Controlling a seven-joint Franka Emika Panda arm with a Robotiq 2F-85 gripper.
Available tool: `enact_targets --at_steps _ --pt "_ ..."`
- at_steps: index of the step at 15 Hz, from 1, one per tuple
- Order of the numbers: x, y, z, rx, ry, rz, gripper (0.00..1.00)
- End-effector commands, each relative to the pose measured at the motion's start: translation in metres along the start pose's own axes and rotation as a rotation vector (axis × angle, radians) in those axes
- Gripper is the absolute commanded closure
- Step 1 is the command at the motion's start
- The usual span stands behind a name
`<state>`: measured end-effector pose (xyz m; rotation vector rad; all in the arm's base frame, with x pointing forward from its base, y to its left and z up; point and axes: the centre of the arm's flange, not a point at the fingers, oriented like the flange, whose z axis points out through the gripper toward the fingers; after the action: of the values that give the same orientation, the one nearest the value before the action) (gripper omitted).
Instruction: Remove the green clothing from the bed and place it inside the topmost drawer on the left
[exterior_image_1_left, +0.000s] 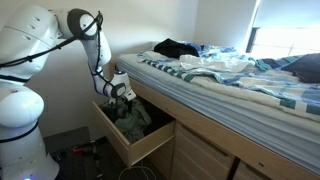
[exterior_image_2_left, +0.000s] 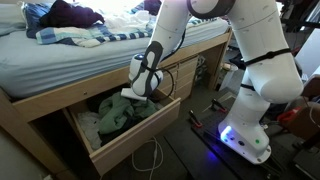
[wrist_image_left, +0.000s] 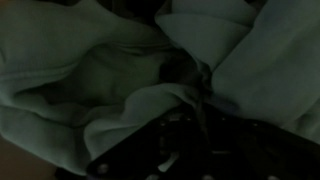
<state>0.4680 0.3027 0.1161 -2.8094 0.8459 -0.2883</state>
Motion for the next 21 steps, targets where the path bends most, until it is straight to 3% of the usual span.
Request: enact_targets --at_steps 1,10,11,12,19,21 --pt "0.000 -0.009 0.026 -0.050 -0.019 0.030 0.97" --pt "0.007 -0.012 0.032 -0.075 -0.033 0.057 0.97" --pt "0.008 -0.012 0.027 -0.078 -0.034 0.060 0.72" --pt "0.010 -0.012 0.017 -0.077 -0.039 0.052 0.59" --pt "0.010 -0.025 -0.067 -0.123 0.036 -0.021 0.08" --pt "0.003 -0.029 -0.096 -0.142 0.064 -0.040 0.00"
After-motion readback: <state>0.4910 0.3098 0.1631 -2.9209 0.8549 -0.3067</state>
